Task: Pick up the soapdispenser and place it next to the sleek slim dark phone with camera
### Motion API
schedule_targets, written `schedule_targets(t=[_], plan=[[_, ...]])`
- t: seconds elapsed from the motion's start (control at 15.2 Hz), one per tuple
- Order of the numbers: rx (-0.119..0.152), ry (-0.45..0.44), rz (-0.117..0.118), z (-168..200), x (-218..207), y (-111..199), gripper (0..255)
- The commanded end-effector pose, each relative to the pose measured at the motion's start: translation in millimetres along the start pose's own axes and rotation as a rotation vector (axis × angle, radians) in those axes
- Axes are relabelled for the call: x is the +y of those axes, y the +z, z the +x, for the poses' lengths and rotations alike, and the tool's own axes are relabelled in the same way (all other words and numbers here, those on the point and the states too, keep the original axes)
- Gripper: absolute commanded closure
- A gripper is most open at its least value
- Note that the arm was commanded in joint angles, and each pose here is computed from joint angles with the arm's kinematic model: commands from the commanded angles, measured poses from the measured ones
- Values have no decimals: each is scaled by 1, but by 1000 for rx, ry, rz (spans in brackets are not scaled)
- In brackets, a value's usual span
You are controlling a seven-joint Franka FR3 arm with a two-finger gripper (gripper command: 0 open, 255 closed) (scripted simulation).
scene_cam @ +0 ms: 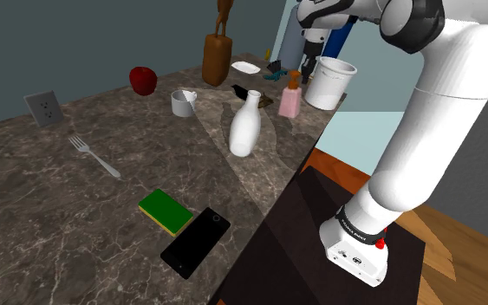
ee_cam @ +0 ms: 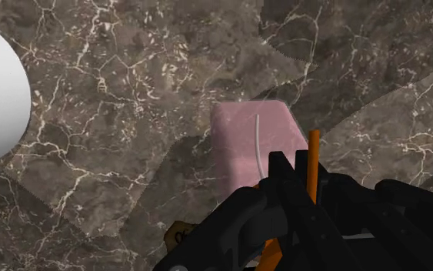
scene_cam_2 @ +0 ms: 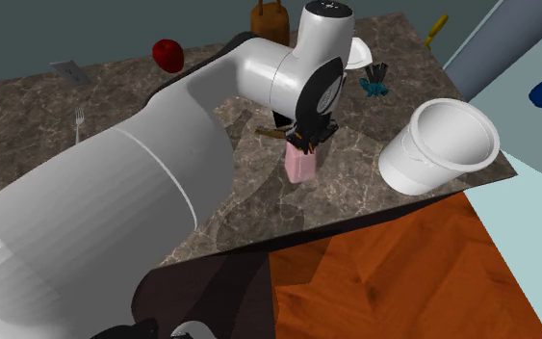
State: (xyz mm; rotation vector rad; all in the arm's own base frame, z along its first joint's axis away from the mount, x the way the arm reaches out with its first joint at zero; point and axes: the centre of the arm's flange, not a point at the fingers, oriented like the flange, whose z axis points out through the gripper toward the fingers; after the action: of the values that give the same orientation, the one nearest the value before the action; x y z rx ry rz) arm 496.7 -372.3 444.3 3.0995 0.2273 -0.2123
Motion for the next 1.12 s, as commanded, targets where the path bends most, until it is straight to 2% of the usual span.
schedule_targets(t=[0.0,0.4,1.06], plan=[[0,0,0,-2,1,-10,255],[0,0,0,-6,1,-40,255],[0,0,0,-28,-118,-90,255]])
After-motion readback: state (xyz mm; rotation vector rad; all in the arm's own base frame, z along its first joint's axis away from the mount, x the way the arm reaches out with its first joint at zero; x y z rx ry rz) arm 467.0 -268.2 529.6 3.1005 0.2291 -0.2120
